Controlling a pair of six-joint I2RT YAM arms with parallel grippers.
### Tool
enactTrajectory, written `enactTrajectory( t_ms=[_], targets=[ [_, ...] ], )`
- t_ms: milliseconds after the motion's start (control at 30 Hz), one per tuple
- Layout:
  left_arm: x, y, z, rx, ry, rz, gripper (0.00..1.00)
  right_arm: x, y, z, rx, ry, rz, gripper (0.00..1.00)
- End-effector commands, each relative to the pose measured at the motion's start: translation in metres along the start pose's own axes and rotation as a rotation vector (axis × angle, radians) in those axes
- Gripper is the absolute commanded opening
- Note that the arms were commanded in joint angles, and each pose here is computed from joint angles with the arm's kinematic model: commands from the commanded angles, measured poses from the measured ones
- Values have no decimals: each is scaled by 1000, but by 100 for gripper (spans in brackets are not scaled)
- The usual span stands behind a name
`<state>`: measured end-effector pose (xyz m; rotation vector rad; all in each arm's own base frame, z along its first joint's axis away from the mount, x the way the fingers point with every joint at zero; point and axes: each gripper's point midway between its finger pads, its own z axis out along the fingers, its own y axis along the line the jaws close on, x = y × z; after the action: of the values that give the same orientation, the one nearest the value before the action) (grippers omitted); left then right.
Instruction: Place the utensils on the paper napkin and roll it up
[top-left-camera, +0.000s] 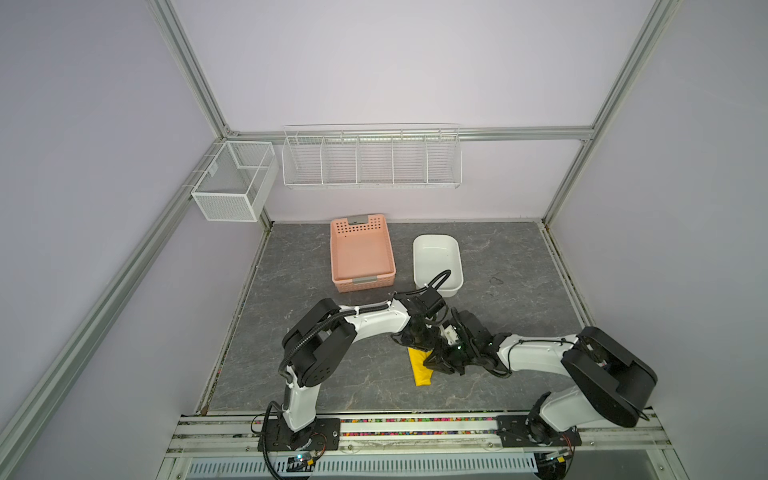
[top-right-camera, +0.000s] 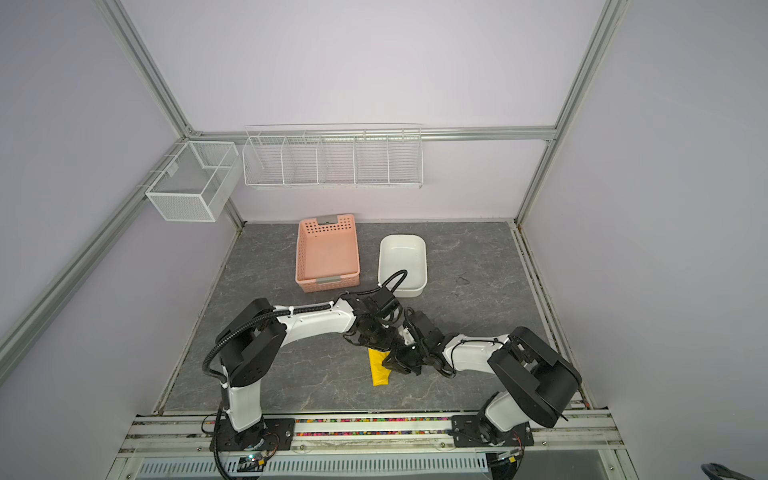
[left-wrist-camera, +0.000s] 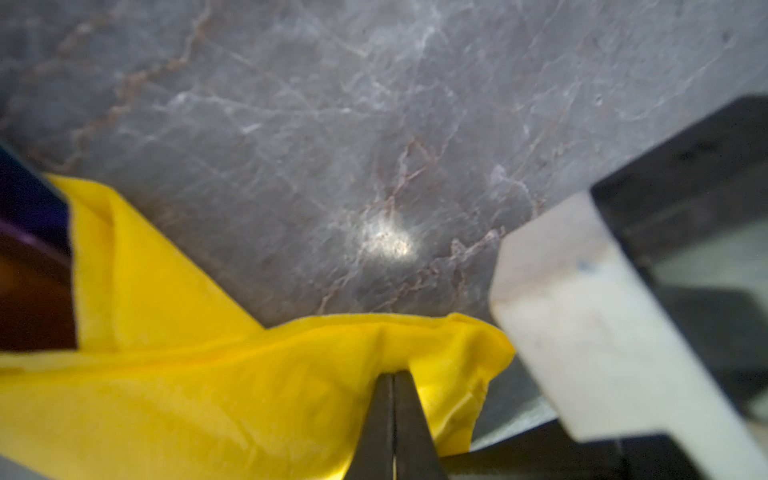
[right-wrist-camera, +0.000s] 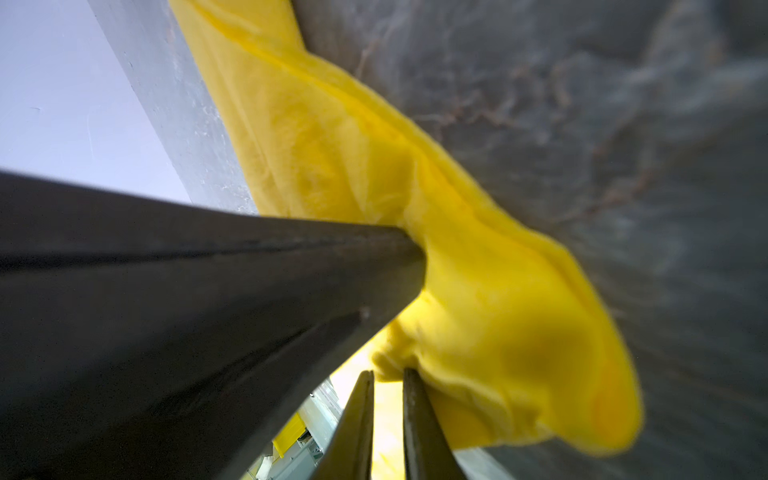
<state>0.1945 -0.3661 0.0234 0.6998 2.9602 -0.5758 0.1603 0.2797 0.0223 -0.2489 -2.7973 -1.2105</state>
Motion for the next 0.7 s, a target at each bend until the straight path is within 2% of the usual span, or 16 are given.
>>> enactTrajectory(
  t_ms=[0, 133, 433, 667],
  targets=[
    [-3, -3, -1, -7, -7, 13, 0, -1, -18, -1, 82, -11, 27, 21],
    [-3, -3, -1, -6, -8, 13, 0, -2, -22, -6, 122, -21, 11, 21],
    [-6, -4, -3, -7, -19, 14, 0, 1, -19, -1, 112, 11, -2, 24],
    [-21, -8, -21, -8, -89, 3, 0, 3, -26, 4, 129, 17, 13, 19]
  ],
)
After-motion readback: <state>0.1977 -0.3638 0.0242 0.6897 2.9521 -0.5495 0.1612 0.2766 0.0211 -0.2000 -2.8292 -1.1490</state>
